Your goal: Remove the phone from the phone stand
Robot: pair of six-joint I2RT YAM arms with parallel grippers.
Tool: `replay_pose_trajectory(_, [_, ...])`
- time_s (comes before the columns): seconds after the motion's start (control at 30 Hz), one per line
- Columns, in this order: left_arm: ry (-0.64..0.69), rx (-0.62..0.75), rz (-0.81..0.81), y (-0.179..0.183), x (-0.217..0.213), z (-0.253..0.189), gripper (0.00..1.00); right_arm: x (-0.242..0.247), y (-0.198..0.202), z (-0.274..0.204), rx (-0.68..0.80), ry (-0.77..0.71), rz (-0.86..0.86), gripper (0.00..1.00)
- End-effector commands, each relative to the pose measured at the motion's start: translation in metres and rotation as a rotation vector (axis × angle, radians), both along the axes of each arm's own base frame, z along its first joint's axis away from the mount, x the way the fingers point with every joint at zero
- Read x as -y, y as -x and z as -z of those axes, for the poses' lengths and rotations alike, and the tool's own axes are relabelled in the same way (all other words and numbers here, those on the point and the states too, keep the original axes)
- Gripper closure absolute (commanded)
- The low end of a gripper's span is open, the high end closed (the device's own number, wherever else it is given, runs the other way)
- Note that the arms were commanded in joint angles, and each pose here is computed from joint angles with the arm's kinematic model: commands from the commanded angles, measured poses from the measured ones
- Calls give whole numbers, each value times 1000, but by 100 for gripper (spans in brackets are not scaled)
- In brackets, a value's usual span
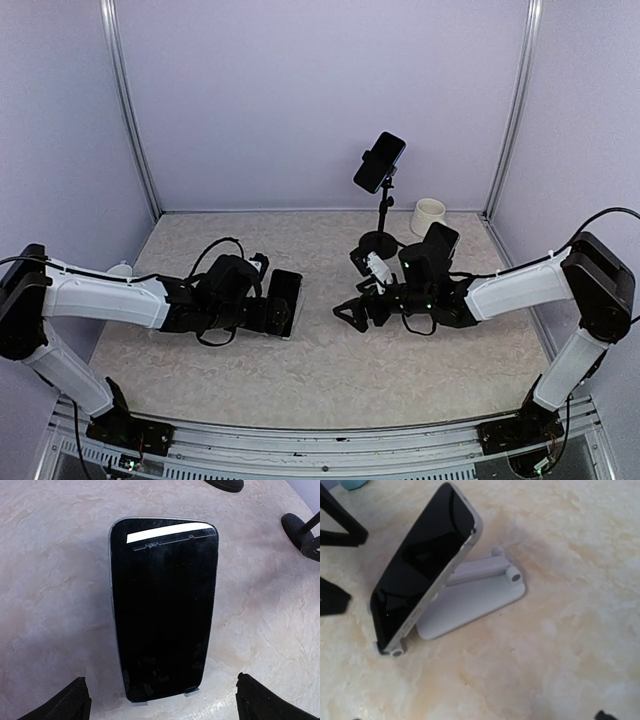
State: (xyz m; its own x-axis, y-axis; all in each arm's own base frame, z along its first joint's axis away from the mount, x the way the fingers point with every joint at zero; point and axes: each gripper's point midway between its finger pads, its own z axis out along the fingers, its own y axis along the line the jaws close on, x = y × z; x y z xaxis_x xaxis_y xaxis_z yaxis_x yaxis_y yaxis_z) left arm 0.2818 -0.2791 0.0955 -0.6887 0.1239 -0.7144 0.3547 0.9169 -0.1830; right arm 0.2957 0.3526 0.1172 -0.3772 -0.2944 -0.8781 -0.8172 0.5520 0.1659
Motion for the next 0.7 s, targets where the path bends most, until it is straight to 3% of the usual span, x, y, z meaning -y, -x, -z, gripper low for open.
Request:
replay_pose_trajectory(0.0, [-4,-10,2,-5,15,5,1,4,-1,-12,6,-36,17,0])
replay_pose_trajectory(0.67, [-125,-27,-82,-26,23,36,5,10,2,-6,-6,-36,40,0])
